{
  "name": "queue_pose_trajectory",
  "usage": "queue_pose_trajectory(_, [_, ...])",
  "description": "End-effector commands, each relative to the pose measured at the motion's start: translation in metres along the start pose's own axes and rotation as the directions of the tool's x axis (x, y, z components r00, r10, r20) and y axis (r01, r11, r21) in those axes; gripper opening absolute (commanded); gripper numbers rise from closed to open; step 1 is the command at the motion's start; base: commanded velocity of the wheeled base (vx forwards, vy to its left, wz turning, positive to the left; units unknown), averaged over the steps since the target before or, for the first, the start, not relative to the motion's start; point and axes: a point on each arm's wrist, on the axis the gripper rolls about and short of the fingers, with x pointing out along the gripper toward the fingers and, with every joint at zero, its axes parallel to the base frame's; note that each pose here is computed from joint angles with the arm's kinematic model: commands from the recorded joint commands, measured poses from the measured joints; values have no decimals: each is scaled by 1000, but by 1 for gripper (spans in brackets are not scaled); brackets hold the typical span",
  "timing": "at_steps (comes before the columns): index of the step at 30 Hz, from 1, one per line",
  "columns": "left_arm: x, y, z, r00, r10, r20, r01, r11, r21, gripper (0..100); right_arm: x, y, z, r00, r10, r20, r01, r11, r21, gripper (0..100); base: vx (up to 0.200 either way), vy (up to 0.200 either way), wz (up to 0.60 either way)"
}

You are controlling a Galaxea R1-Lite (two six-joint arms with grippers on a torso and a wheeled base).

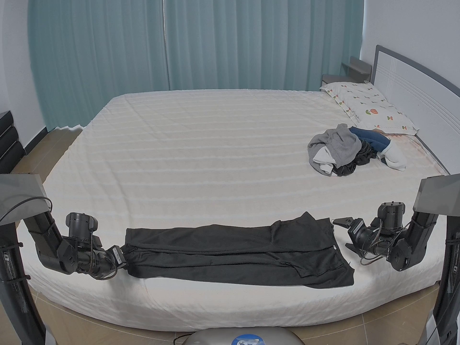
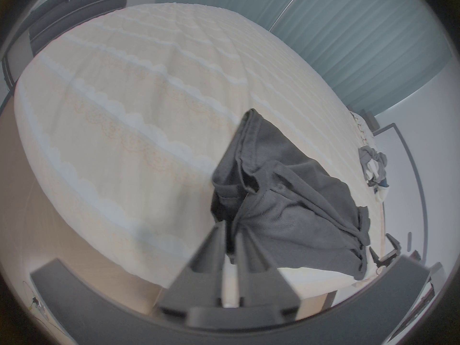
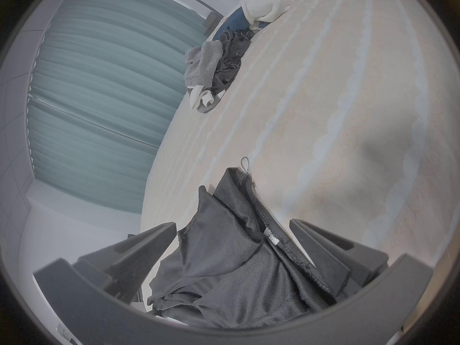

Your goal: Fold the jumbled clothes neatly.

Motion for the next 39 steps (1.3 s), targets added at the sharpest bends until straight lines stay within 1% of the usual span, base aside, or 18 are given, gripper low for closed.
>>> queue_pose_trajectory(1, [0,3,-2,1000,31,2,-31,999,8,0,0,0,-1,1000,0,-2,0,1000,-1,100,0,0,0])
queue_pose_trajectory(10, [-8,2,-1,998,58,33,-58,998,20,0,0,0,-1,1000,-1,-3,1,1000,0,100,0,0,0])
queue_pose_trajectory(14, [-8,2,-3,998,65,16,-66,998,21,0,0,0,-1,1000,-2,-5,2,1000,-1,100,0,0,0])
queue_pose_trajectory(17, [-10,4,-6,997,79,-5,-79,996,39,0,0,0,-1,1000,-1,-3,1,1000,0,100,0,0,0])
queue_pose_trajectory(18, [-10,4,-6,997,79,-5,-79,996,39,100,0,0,0,1000,-2,-2,2,1000,0,100,0,0,0])
queue_pose_trajectory(23, [-10,3,-3,997,72,5,-72,997,33,100,-2,2,-1,1000,4,-3,-4,1000,-1,100,0,0,0])
queue_pose_trajectory(26, [-11,6,3,998,54,16,-54,998,14,100,-11,15,-13,999,26,-34,-27,999,-24,100,0,0,0])
queue_pose_trajectory(28, [-12,6,6,1000,26,14,-26,1000,1,100,-16,21,-23,998,31,-61,-34,999,-38,100,0,0,0])
queue_pose_trajectory(29, [-13,6,8,1000,4,12,-4,1000,-18,100,-20,27,-30,996,39,-79,-43,998,-50,100,0,0,0])
queue_pose_trajectory(30, [-13,6,8,1000,4,12,-4,1000,-18,100,-20,27,-30,996,39,-79,-43,998,-50,100,0,0,0])
queue_pose_trajectory(31, [-15,5,14,999,-38,18,39,997,-70,100,-23,34,-40,993,42,-110,-49,997,-62,100,0,0,0])
queue_pose_trajectory(32, [-15,4,15,999,-45,20,46,996,-79,100,-24,35,-41,993,41,-113,-48,997,-62,100,0,0,0])
queue_pose_trajectory(33, [-17,2,21,997,-74,30,77,990,-119,100,-24,40,-51,989,28,-143,-34,998,-43,100,0,0,0])
queue_pose_trajectory(34, [-17,2,23,996,-83,34,87,986,-141,100,-24,42,-56,987,16,-157,-21,999,-31,100,0,0,0])
queue_pose_trajectory(35, [-17,2,23,996,-83,34,87,986,-141,100,-24,42,-56,987,16,-157,-21,999,-31,100,0,0,0])
queue_pose_trajectory(37, [-15,2,28,995,-88,45,94,981,-170,100,-19,40,-62,985,-45,-167,41,999,-25,100,0,0,0])
queue_pose_trajectory(39, [-13,2,29,995,-89,46,96,978,-183,100,-15,40,-63,983,-69,-172,66,998,-25,100,0,0,0])
